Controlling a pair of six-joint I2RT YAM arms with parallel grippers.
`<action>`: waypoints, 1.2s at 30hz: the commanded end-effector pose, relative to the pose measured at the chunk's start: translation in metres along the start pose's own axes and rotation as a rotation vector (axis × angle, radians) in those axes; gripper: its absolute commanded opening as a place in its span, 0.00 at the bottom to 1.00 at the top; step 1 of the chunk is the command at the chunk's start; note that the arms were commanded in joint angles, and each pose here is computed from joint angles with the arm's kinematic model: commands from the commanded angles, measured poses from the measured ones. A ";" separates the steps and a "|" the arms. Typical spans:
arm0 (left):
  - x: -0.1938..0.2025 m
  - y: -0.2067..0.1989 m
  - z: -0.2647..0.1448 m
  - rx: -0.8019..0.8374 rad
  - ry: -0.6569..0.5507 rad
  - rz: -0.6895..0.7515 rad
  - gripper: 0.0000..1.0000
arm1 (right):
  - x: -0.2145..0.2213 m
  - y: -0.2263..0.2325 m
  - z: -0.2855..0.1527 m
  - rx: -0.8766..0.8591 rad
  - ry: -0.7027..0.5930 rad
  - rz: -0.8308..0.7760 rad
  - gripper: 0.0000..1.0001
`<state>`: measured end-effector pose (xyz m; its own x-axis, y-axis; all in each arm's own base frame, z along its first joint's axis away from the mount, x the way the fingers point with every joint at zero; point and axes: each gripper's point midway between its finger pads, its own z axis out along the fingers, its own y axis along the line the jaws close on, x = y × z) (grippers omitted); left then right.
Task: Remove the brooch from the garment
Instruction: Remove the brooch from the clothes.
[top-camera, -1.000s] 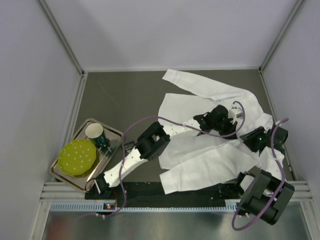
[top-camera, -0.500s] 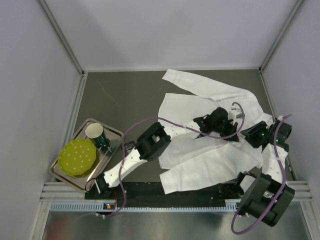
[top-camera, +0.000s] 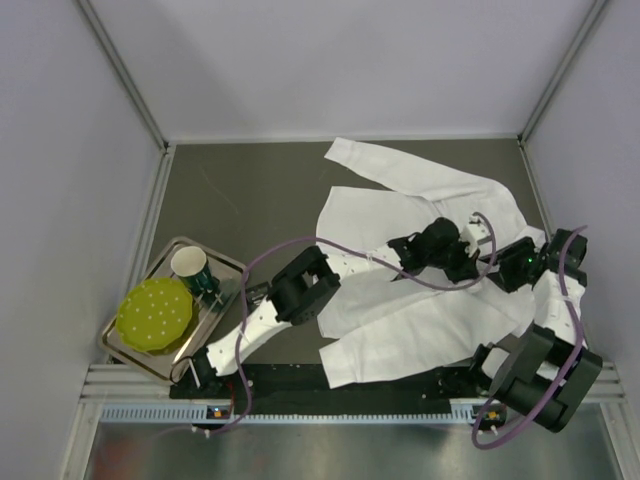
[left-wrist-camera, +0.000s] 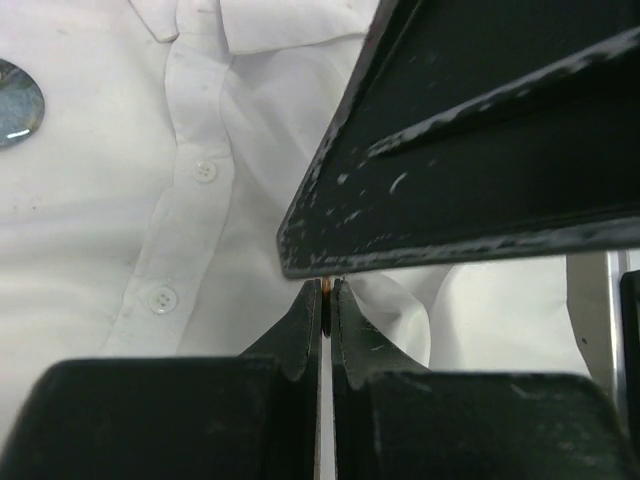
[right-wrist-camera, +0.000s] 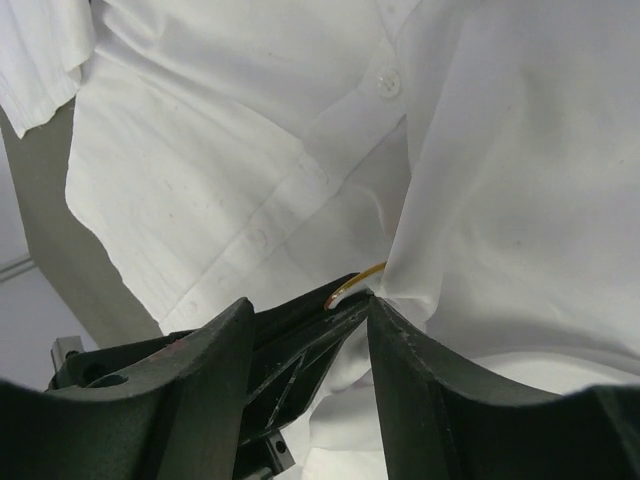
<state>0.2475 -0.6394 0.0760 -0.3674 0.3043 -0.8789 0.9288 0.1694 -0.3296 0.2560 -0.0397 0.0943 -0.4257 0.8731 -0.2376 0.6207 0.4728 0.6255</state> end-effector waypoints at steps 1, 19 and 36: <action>-0.065 -0.019 -0.016 -0.013 -0.133 0.204 0.00 | 0.002 0.016 -0.004 -0.033 0.053 0.043 0.50; -0.078 -0.034 -0.023 -0.024 -0.164 0.255 0.00 | -0.007 0.008 0.004 -0.003 0.012 0.046 0.45; -0.066 -0.049 -0.014 0.056 -0.119 0.245 0.00 | -0.009 0.018 0.003 -0.052 0.011 0.050 0.34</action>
<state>0.2444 -0.6413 0.0943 -0.1806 0.3106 -0.9332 0.9785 0.1532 -0.1383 0.2541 -0.0352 0.0836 -0.4172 0.8957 -0.1539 0.6663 0.4166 0.6185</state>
